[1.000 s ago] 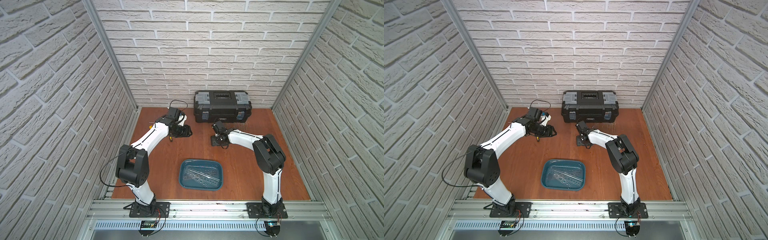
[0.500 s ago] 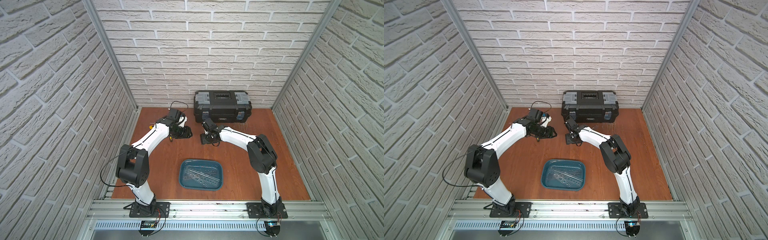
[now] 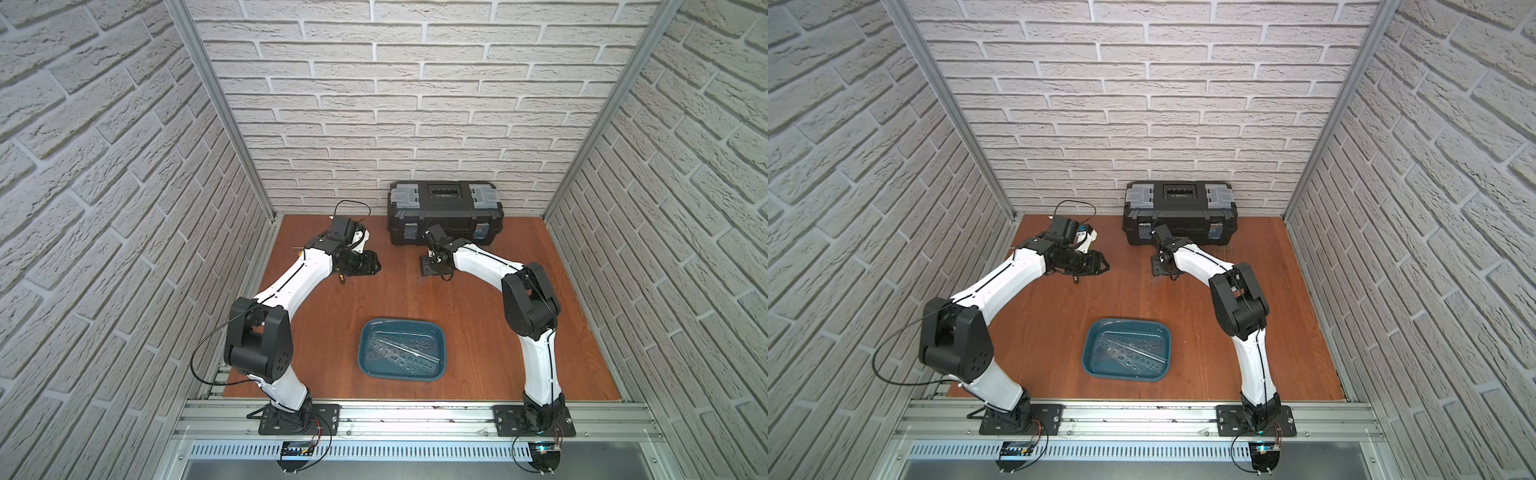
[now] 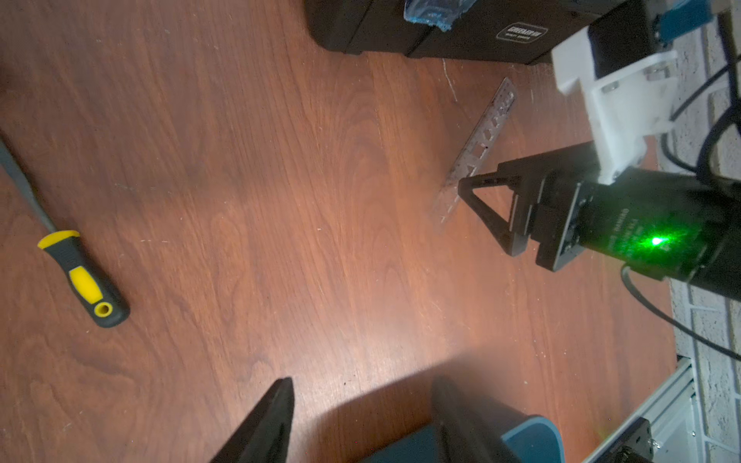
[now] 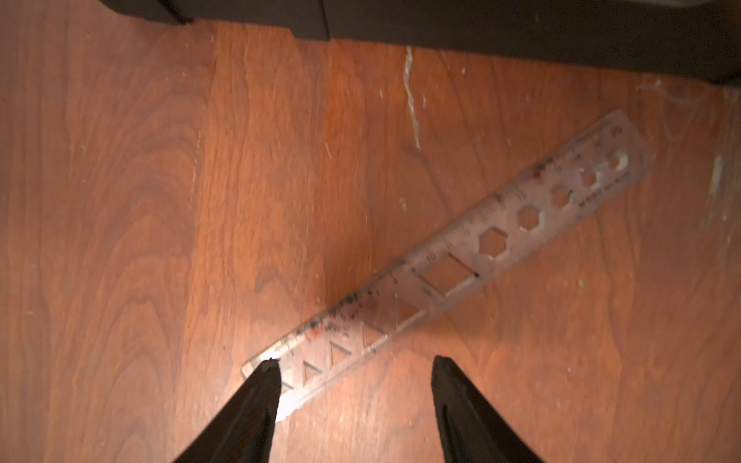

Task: Put the scattered rulers into the storage box
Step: Move the ruler to the center of the board.

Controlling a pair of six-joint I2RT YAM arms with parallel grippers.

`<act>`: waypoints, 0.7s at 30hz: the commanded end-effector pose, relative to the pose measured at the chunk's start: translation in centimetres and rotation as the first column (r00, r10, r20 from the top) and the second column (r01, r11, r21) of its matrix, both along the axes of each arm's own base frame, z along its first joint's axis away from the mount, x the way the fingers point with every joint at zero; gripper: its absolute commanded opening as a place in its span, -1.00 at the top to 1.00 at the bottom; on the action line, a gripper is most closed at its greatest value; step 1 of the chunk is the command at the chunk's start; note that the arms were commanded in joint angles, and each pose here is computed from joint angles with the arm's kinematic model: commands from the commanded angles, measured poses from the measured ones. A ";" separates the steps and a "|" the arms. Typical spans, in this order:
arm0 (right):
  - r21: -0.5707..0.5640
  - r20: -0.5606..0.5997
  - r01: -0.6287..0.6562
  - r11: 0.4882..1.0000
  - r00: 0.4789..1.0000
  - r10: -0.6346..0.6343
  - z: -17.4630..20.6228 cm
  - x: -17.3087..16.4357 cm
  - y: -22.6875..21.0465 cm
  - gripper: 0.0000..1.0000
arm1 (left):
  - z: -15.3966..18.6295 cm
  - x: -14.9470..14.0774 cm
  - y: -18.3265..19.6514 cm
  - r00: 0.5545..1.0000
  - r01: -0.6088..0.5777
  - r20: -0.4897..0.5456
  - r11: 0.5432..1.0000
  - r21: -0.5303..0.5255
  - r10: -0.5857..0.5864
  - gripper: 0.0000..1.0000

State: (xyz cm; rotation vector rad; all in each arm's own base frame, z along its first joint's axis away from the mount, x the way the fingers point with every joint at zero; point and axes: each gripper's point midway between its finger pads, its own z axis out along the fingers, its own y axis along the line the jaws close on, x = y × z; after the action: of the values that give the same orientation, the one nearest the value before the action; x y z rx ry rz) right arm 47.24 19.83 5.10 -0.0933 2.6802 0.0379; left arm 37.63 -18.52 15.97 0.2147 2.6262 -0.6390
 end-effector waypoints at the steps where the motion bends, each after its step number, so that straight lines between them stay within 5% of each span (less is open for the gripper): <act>1: -0.024 0.026 -0.022 0.999 0.999 0.023 -0.1 1.1 0.2 -0.30 | 0.6 -0.3 0.5 1.000 -0.006 0.020 1.000 0.004 0.006 -0.19; 21: 0.002 -0.016 -0.015 1.000 1.000 0.015 -2.4 0.3 0.1 -0.29 | 0.3 -0.6 0.5 1.000 -0.003 0.007 1.000 0.000 0.003 -0.19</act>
State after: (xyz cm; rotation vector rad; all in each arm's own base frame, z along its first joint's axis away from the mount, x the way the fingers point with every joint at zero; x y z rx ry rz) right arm 47.63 20.11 2.36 -0.1385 2.7100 0.0286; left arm 37.44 -18.39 15.80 0.2115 2.6336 -0.6373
